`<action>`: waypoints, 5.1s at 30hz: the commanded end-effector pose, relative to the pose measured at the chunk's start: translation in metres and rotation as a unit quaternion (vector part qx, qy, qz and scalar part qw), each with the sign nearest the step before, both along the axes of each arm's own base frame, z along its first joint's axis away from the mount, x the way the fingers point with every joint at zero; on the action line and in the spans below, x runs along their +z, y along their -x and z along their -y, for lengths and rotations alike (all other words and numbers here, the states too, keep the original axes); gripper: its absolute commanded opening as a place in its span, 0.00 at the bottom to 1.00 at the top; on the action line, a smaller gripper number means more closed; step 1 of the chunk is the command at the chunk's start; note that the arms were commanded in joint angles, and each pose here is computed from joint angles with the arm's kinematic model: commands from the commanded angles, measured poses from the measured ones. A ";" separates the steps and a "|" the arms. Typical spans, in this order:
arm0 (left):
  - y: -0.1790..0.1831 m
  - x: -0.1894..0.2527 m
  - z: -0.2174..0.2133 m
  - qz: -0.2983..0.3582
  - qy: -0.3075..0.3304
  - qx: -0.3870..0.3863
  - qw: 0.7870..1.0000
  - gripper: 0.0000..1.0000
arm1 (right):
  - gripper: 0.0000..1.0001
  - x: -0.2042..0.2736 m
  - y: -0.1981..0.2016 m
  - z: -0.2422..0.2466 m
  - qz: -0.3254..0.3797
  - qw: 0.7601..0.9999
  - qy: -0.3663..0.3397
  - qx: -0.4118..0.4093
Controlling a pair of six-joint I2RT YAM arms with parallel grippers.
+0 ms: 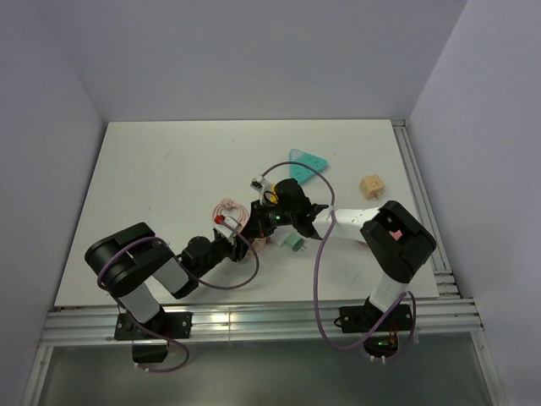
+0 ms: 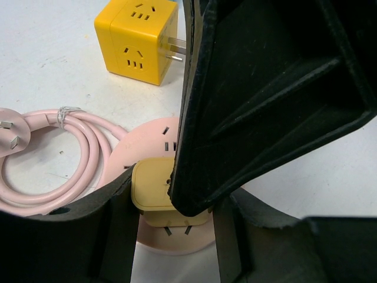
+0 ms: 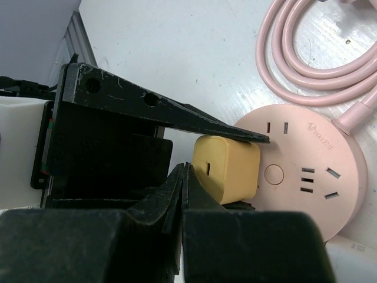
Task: Insert the plug
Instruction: Insert the plug into the socket.
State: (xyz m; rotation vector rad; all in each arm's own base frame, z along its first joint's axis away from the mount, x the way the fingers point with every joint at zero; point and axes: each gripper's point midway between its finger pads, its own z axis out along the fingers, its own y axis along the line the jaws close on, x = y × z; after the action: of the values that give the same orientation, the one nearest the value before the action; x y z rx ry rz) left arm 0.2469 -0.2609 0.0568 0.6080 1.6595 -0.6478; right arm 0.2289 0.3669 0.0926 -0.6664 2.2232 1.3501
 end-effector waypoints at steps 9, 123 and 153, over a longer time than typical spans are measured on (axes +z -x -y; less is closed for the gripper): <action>0.011 -0.013 0.000 -0.015 0.003 -0.015 1.000 0.00 | 0.00 -0.018 0.005 0.013 -0.005 0.999 0.030 -0.040; 0.005 0.017 0.014 0.010 -0.006 0.002 1.000 0.93 | 0.00 -0.016 -0.010 0.032 -0.090 0.993 0.028 -0.074; -0.011 0.092 -0.064 -0.097 0.103 0.255 0.957 1.00 | 0.53 -0.011 0.000 0.093 0.019 0.960 0.180 -0.215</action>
State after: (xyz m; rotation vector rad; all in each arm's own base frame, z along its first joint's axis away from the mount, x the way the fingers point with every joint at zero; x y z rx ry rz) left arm 0.2490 -0.2127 0.1307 0.1206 1.8187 -0.5387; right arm 0.2335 0.2890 0.0925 -0.2994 2.4019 0.9095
